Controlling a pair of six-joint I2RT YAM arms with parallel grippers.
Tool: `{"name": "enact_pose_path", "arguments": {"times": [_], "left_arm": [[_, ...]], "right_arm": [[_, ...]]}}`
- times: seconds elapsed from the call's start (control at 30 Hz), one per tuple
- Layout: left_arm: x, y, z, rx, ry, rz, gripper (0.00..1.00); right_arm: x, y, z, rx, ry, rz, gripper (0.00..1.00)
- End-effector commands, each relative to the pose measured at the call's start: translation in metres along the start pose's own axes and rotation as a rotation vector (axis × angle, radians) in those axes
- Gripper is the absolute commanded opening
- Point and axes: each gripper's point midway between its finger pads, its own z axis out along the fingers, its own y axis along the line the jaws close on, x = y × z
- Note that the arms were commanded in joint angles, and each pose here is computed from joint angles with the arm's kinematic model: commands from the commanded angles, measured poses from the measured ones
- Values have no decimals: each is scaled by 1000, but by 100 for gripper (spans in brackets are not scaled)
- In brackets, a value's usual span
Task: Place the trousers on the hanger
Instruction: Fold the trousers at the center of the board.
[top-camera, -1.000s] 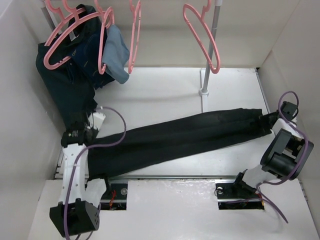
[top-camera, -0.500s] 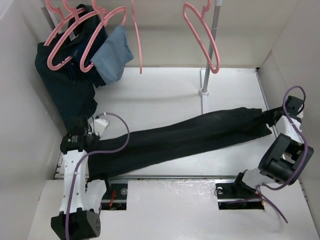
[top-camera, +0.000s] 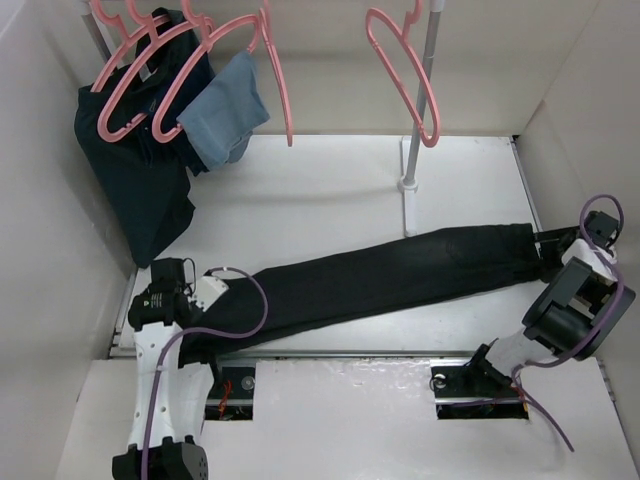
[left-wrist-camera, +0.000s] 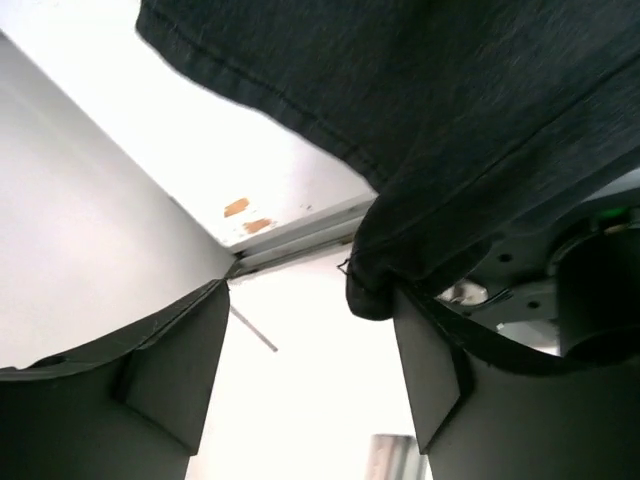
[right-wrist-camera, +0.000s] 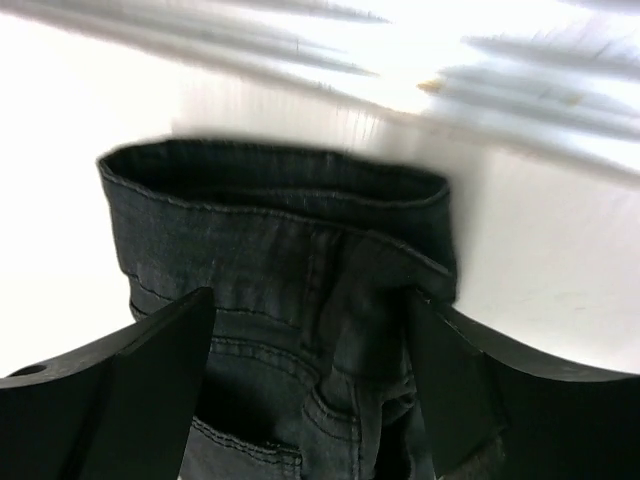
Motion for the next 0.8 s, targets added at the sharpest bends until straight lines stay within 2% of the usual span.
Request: {"name": "enact_pose_path", "arguments": {"times": [0.0, 0.07, 0.17, 0.23, 0.27, 0.33, 0.47, 0.57, 0.67, 0.77], "left_arm": [[11, 10, -12, -29, 58, 70, 63], [4, 24, -25, -67, 31, 88, 65], [-36, 56, -54, -147, -144, 18, 68], [-67, 78, -64, -178, -255, -84, 62], [-74, 84, -68, -198, -289, -87, 59], [-91, 81, -55, -116, -319, -153, 58], [-94, 45, -14, 66, -243, -138, 56], [-103, 22, 6, 124, -253, -80, 56], [-111, -7, 30, 174, -234, -21, 56], [-115, -19, 49, 184, -181, 53, 56]], "right_arm": [[-48, 7, -26, 27, -184, -78, 81], [-44, 25, -38, 5, -217, -152, 81], [-21, 59, -50, -24, -263, -298, 80], [-1, 82, -58, -21, -301, -405, 77], [7, 84, -59, -15, -301, -431, 77], [24, 94, -61, -35, -292, -486, 73], [71, 99, -59, -84, -205, -613, 65], [101, 89, -48, -74, -151, -678, 60], [121, 78, -27, -75, -53, -658, 55], [136, 65, -7, -61, 47, -636, 52]]}}
